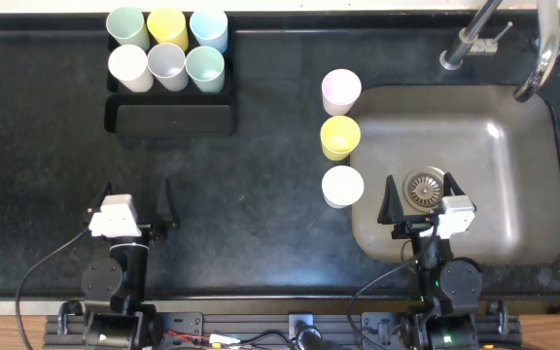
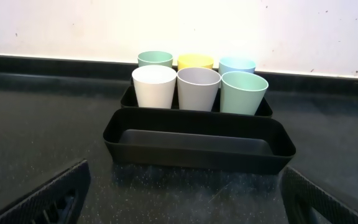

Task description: Store Cups

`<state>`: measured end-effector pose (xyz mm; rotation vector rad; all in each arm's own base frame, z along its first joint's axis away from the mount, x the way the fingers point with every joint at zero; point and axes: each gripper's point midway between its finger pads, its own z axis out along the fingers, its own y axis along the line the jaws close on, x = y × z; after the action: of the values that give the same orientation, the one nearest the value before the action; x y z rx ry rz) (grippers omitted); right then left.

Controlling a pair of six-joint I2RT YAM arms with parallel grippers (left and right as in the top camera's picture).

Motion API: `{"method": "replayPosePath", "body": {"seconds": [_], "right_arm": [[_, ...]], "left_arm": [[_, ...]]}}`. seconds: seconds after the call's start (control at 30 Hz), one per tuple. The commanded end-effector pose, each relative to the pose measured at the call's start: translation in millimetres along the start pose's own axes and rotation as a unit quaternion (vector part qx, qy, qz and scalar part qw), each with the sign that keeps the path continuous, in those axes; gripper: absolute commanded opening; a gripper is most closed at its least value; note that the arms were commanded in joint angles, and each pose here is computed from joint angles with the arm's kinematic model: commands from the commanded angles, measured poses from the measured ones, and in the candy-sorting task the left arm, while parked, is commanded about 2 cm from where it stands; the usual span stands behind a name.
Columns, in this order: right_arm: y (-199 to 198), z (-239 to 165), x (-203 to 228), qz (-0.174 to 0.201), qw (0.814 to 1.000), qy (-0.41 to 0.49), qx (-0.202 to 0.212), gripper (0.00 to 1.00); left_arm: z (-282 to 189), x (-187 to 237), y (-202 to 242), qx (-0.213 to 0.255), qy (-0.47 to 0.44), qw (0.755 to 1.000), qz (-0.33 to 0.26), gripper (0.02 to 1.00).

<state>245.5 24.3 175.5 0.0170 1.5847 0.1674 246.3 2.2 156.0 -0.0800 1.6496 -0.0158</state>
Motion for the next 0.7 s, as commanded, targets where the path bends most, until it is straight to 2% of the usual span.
{"method": "replayPosePath", "body": {"seconds": [0.03,0.7], "right_arm": [[-1.6,0.2,3.2,-0.003,1.0,-0.001,0.002,0.998],[-1.6,0.2,3.2,-0.003,1.0,-0.001,0.002,0.998]], "left_arm": [[-0.7,-2.7,2.6,-0.007,-0.006,1.0,0.008,0.998],[-1.8,-4.0,1.6,-0.004,-0.002,1.0,0.003,0.998]]}}
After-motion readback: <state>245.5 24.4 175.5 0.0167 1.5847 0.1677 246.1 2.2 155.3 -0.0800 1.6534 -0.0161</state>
